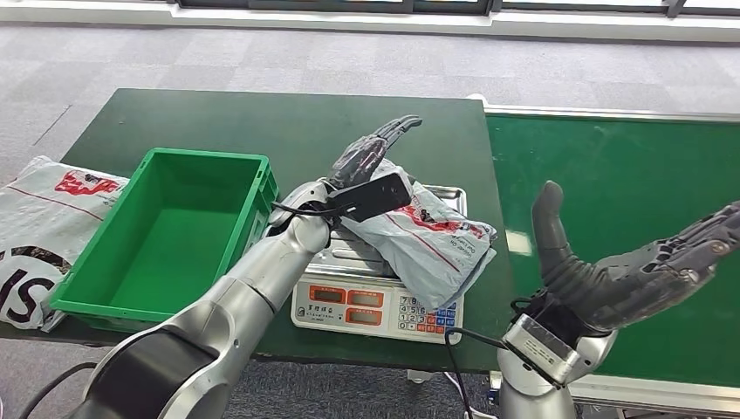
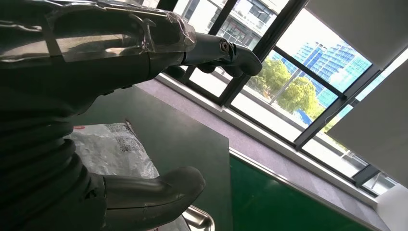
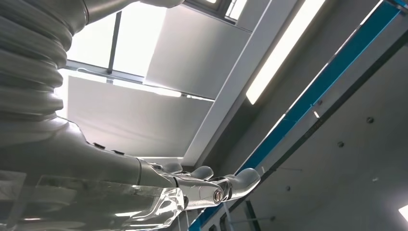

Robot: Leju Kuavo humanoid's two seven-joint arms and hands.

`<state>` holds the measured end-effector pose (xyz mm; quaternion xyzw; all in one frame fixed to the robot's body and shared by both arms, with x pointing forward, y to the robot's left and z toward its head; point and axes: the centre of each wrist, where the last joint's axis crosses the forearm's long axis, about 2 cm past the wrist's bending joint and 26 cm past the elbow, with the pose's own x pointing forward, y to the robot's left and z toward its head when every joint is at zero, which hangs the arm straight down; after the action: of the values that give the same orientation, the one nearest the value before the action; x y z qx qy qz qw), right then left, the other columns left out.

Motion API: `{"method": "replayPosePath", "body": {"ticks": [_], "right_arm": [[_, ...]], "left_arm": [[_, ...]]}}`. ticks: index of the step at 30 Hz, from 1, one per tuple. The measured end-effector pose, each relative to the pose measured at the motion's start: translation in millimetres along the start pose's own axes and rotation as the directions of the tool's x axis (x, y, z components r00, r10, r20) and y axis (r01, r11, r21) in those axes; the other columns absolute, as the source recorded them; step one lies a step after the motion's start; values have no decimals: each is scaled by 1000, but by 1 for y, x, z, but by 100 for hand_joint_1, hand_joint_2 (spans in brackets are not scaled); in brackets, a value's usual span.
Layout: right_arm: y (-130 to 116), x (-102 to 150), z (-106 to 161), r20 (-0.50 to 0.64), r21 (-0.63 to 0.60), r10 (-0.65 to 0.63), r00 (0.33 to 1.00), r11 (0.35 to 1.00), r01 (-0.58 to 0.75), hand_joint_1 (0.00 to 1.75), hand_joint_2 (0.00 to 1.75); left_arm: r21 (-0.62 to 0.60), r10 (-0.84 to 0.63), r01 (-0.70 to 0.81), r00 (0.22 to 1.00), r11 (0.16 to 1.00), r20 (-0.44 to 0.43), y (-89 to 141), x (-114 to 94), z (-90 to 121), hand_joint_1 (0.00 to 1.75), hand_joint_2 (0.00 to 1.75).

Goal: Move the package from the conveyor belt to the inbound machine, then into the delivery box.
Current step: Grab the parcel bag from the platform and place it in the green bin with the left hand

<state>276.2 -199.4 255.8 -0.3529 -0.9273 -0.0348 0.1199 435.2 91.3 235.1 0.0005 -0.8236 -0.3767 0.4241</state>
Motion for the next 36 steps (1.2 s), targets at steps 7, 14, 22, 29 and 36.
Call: {"method": "replayPosePath", "body": {"ticks": [7,14,22,29,36], "right_arm": [[1,-1,1,-4,6,-1,1000,1000,1,0,175],[4,-1,4,-12,17,-6,1000,1000,6,0,175],[5,-1,5,-7,26,-4,1000,1000,5,0,175],[5,-1,5,-5,28,-3,1000,1000,3,0,175],[6,-1,5,-6,29,-3,1000,1000,3,0,175]], "left_arm": [[-3,40,-40,999,999,-7,-1,1,-1,0,175],[11,244,-244,963,970,-114,-3,0,-1,0,175],[13,278,-284,929,959,-245,-28,-9,13,0,175],[-29,274,-299,906,954,-322,-54,-20,34,0,175],[-45,274,-310,892,950,-359,-65,-25,45,0,175]]}}
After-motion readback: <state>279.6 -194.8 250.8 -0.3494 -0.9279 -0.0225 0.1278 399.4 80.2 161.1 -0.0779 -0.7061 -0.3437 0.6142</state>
